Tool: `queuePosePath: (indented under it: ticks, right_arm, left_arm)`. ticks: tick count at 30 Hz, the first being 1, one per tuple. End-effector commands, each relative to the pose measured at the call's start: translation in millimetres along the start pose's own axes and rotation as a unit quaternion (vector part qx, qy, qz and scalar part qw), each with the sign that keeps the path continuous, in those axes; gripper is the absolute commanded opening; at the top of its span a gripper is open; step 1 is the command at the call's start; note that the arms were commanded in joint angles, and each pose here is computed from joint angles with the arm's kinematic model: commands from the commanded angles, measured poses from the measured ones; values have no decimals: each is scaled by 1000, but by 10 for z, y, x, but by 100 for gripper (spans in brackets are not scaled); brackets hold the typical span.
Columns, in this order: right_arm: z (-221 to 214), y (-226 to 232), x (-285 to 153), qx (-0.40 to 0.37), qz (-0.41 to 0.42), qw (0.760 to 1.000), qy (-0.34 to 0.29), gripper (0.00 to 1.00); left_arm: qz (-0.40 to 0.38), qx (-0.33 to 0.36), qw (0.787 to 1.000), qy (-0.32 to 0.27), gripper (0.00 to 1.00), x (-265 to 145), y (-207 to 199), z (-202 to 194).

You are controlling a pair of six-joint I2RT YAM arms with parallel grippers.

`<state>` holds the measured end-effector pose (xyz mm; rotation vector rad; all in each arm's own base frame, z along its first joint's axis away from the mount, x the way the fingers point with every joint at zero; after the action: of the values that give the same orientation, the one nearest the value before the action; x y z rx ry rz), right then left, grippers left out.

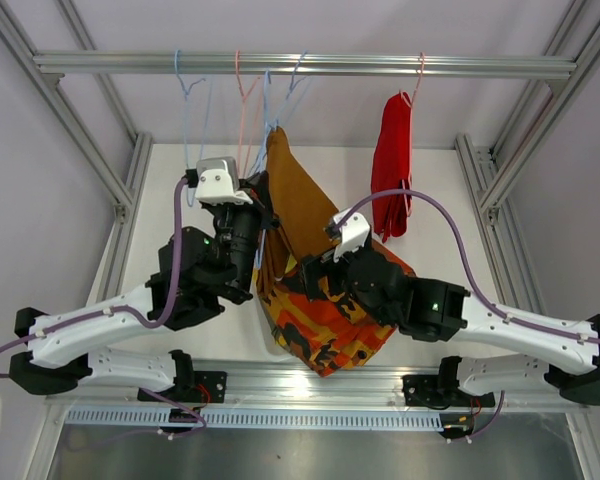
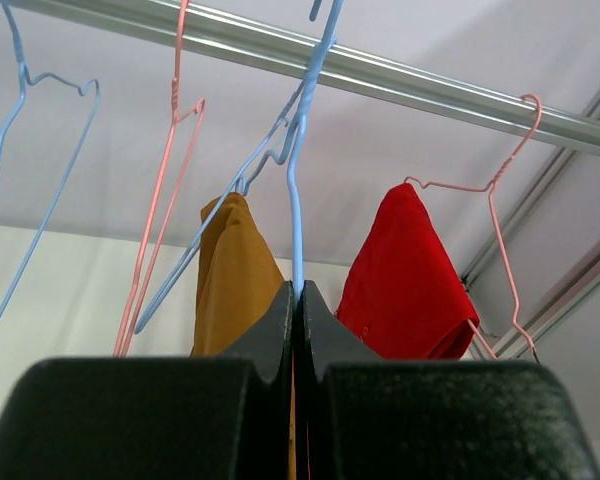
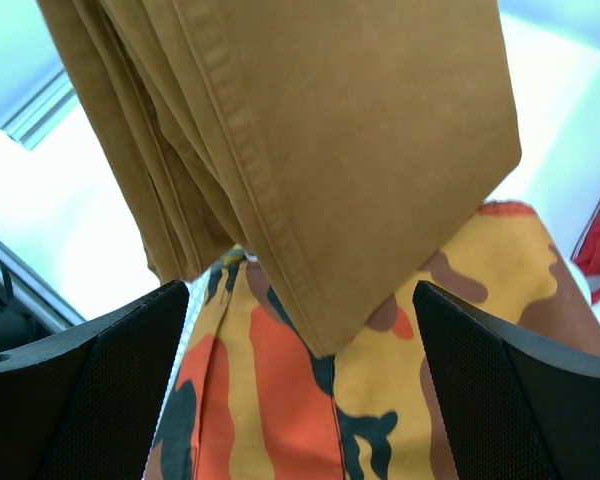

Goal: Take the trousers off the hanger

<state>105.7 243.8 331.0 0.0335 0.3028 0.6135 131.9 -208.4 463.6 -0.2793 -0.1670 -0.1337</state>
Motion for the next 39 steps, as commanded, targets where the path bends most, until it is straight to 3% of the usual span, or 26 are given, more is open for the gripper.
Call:
queuePosePath:
  ticks: [1,12,21,39]
  right_arm:
    - [237,79,50,2,-1,998,-55,100]
    - [171,273,411,-26,-16,997,-66,99]
    - [247,228,619,-3,-30,997,-78,99]
    - [287,317,782,15,36,995,-91,91]
  left_arm:
    - [18,-73,997,-21,0,-38,88,184]
    - [23,-52,998,3,0,-92,145,-40]
    - [16,-45,999,18,0,-146,198,-184]
    - [12,-24,999,27,1,-138,138,-315]
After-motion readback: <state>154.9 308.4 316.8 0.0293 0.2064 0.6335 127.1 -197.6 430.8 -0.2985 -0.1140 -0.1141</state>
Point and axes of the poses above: each gripper's point midway between its finger pads, its own x axis out along the fingers, its own y axis along the line the jaws close on, z = x × y, the point moved 10 cm from there along -x, back along the fingers, and after that the axes turned 2 degrees about x, right-handed, at the moved point
